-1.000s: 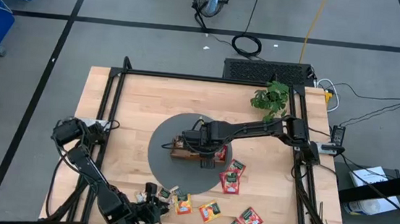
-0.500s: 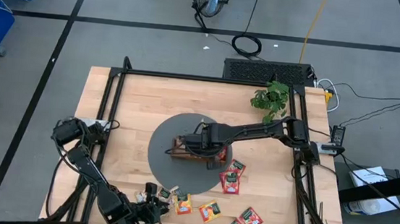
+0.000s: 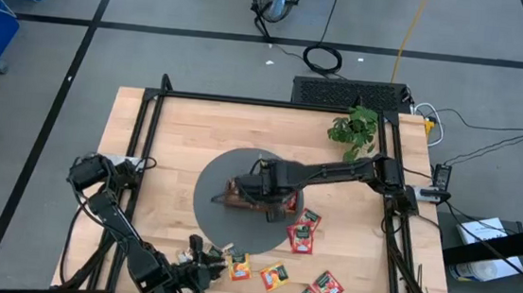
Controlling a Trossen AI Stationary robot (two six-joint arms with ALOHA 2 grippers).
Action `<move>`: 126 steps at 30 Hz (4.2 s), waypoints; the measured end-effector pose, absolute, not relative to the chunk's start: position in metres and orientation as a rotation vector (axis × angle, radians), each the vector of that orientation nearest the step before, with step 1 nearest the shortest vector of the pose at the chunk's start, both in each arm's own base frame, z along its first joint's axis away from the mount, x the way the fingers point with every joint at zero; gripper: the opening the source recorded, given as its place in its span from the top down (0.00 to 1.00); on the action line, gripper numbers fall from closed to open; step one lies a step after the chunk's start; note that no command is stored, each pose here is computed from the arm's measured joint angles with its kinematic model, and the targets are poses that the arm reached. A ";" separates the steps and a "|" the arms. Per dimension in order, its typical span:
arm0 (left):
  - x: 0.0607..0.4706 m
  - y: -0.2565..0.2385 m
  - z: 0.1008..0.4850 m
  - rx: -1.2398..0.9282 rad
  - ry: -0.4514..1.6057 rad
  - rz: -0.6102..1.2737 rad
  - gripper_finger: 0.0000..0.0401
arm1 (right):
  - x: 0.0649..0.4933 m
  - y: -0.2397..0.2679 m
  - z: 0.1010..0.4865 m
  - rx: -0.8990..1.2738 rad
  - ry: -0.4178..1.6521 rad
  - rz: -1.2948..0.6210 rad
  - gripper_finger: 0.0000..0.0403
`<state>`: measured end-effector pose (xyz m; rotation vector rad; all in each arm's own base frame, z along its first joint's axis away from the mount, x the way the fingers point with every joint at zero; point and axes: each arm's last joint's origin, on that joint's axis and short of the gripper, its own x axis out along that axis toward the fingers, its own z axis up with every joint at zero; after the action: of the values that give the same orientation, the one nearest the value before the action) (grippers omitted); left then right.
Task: Pick & Place Tea
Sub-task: Put the middle yellow tea sachet into the middle section of the wooden organizer
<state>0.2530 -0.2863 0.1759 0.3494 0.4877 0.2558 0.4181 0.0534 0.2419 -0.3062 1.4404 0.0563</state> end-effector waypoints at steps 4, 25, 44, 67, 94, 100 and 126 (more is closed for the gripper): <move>0.259 -0.280 0.179 0.339 0.395 0.386 0.78 | 0.414 0.086 0.243 -0.407 1.407 0.052 1.00; 0.300 -0.258 0.182 0.255 0.503 0.229 0.29 | 0.375 0.198 0.216 -0.693 1.196 -0.072 1.00; 0.328 -0.216 0.175 0.135 0.640 0.253 0.48 | 0.386 0.203 0.208 -0.635 1.099 0.003 1.00; 0.318 -0.227 0.176 0.241 0.615 0.272 0.94 | 0.375 0.208 0.244 -0.599 1.009 0.116 0.74; 0.327 -0.228 0.184 0.258 0.530 0.262 0.92 | 0.290 0.147 0.175 -0.065 0.177 0.304 0.69; 0.328 -0.227 0.184 0.257 0.530 0.263 0.97 | 0.292 0.143 0.174 -0.069 0.194 0.290 0.69; 0.338 -0.212 0.183 0.228 0.555 0.265 0.97 | 0.299 0.128 0.167 -0.010 0.265 0.276 0.85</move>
<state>0.3383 -0.2124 0.1833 0.2283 0.5547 0.2653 0.2993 0.1279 0.1670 -0.0100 0.2653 0.2760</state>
